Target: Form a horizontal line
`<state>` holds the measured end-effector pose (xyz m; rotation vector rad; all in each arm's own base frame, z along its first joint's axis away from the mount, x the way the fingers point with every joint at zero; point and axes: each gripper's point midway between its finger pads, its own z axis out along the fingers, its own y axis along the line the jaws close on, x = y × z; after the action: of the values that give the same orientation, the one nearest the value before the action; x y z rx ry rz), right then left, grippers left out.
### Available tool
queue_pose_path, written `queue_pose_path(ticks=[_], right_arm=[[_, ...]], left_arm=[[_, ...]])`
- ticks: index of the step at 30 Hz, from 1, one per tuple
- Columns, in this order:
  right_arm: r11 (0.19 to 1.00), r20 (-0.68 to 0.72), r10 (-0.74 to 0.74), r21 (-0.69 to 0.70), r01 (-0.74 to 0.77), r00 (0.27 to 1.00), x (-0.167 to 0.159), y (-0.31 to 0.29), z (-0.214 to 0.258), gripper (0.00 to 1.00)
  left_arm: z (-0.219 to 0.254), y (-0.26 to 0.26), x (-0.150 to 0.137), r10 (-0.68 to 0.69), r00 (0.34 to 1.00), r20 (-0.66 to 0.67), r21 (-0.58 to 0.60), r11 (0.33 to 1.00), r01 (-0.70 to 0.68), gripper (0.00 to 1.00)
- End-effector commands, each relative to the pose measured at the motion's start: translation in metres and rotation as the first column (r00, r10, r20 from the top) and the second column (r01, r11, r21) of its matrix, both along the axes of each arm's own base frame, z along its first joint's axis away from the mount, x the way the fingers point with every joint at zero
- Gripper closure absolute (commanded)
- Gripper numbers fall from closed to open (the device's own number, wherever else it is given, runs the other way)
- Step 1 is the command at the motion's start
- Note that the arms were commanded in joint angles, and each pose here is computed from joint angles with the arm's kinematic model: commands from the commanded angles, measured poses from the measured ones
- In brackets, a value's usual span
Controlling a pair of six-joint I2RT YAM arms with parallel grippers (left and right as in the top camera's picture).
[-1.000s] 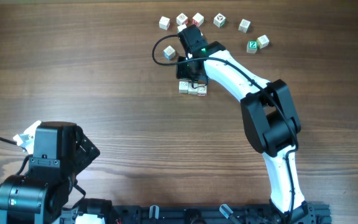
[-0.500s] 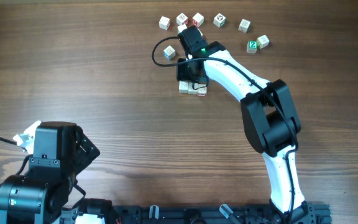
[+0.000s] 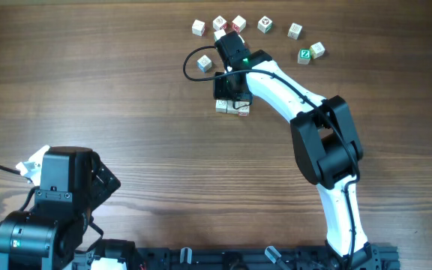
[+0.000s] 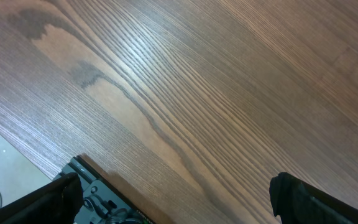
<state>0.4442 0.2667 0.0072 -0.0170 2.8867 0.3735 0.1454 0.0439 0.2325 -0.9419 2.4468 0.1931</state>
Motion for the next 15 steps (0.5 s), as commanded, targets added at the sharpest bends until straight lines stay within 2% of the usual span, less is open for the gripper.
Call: queue_pose_path(ticks=[1,7,11,15], right_arm=[[1.000,-0.015,0.026,0.006,-0.026,1.000,-0.003,0.004,-0.008,0.95],[0.998,0.087,0.064,0.018,-0.066,0.994,0.019,0.012,0.006,0.95],[0.971,0.101,0.209,0.099,-0.219,0.973,0.009,0.038,0.012,0.95],[0.957,0.108,0.265,0.092,-0.275,0.958,-0.002,0.053,0.012,0.95]], left_arm=[[0.000,0.002,-0.001,0.023,1.000,0.006,-0.002,1.000,-0.023,0.00],[0.000,0.002,-0.001,0.023,1.000,0.006,-0.002,1.000,-0.023,0.00],[0.000,0.002,-0.001,0.023,1.000,0.006,-0.002,1.000,-0.023,0.00],[0.000,0.002,-0.001,0.023,1.000,0.006,-0.002,1.000,-0.023,0.00]])
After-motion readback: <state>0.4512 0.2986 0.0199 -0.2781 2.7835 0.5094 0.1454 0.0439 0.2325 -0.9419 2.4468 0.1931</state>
